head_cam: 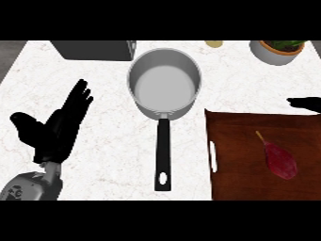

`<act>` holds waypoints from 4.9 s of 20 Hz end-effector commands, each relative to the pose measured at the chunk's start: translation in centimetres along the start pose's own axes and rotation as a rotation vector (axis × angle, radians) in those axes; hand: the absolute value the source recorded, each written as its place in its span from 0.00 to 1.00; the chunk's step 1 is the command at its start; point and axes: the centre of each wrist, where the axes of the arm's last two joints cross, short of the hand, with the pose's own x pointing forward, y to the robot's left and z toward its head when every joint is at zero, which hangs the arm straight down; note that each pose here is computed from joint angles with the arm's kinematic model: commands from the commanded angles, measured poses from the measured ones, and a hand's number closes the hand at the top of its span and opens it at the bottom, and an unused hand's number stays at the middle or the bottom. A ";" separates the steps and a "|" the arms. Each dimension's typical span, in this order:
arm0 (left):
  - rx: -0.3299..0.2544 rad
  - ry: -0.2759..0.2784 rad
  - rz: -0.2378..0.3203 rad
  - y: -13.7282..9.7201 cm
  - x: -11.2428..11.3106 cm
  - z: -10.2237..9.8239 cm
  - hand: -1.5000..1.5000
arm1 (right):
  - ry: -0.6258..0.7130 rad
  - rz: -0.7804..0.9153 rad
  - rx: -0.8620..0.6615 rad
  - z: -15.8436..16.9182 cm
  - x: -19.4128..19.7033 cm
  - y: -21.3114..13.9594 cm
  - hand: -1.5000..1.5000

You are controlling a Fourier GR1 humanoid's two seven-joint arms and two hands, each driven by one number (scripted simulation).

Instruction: Pick the pear from the tray and place it in the pot

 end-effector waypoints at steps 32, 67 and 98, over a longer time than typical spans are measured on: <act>0.042 0.005 0.005 0.1 0.0 0.3 0.50 | 0.053 0.013 0.183 -8.7 0.3 6.4 0.00; 0.146 0.063 0.003 2.9 -0.9 1.0 0.50 | 0.640 -0.137 -0.246 -10.2 0.1 13.2 1.00; 0.034 -0.004 0.005 1.4 0.0 0.9 0.50 | 0.690 0.034 -1.121 -16.8 40.3 0.5 1.00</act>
